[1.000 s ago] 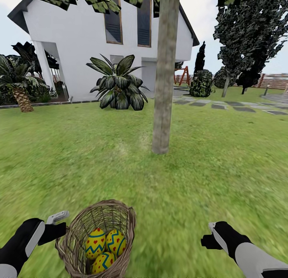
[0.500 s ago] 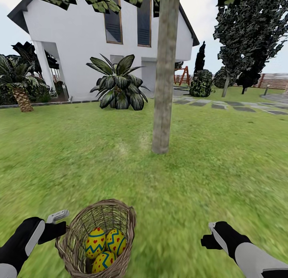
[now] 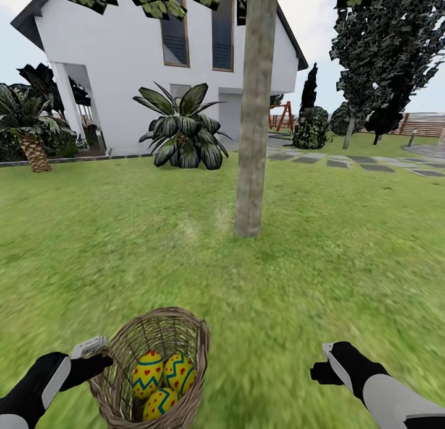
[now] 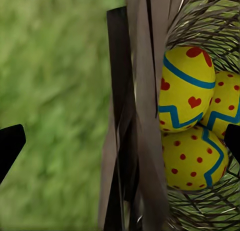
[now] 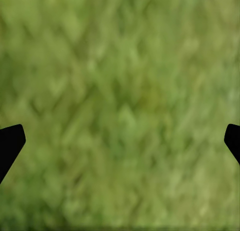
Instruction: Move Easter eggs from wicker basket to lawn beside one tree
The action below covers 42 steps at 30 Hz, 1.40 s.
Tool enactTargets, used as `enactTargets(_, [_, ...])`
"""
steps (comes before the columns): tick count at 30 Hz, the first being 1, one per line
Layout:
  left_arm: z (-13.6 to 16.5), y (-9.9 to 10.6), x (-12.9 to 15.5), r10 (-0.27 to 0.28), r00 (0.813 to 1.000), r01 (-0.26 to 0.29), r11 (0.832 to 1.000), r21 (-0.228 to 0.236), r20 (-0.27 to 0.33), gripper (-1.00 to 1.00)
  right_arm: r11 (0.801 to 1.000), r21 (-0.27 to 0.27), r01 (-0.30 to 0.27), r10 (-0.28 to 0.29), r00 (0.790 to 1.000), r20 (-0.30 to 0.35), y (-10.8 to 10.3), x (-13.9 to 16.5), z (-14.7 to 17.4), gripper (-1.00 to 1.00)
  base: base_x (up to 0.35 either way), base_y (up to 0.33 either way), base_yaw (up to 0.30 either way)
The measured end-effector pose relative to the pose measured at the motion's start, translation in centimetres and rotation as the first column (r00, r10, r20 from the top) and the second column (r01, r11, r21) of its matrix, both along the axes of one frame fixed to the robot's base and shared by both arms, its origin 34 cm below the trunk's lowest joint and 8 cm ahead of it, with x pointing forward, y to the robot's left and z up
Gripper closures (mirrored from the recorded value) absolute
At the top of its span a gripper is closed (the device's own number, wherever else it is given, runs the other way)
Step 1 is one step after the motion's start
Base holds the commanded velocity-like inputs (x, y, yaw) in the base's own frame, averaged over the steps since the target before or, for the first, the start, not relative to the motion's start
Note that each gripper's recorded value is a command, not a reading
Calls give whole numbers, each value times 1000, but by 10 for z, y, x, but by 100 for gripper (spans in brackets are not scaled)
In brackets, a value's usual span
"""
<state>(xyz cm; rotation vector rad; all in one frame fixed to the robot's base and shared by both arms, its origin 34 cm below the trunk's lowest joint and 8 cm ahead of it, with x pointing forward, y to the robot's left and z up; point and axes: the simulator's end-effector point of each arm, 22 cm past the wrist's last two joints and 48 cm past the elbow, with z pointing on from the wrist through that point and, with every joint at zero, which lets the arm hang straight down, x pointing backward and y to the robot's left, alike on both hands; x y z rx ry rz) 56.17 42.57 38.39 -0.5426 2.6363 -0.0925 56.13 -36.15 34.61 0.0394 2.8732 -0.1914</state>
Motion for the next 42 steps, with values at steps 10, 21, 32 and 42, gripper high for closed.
enactTargets(10, [3,-13,2,-10,1000,10,1000,-9,-8,-100,1000,0,-1,1,1000,-5,1,1,7,-100,0,0,0])
enactTargets(21, [25,-11,6,14,1000,-15,1000,-28,-11,-100,1000,13,-10,10,1000,-12,12,4,25,-100,-5,0,0])
enactTargets(32, [46,-11,10,14,1000,-14,1000,-28,-18,-100,1000,13,-11,11,1000,-1,12,11,47,-100,0,0,0])
enactTargets(42, [65,-12,12,15,1000,-15,999,-28,-24,-100,1000,12,-12,12,1000,-7,12,14,65,-100,0,0,0])
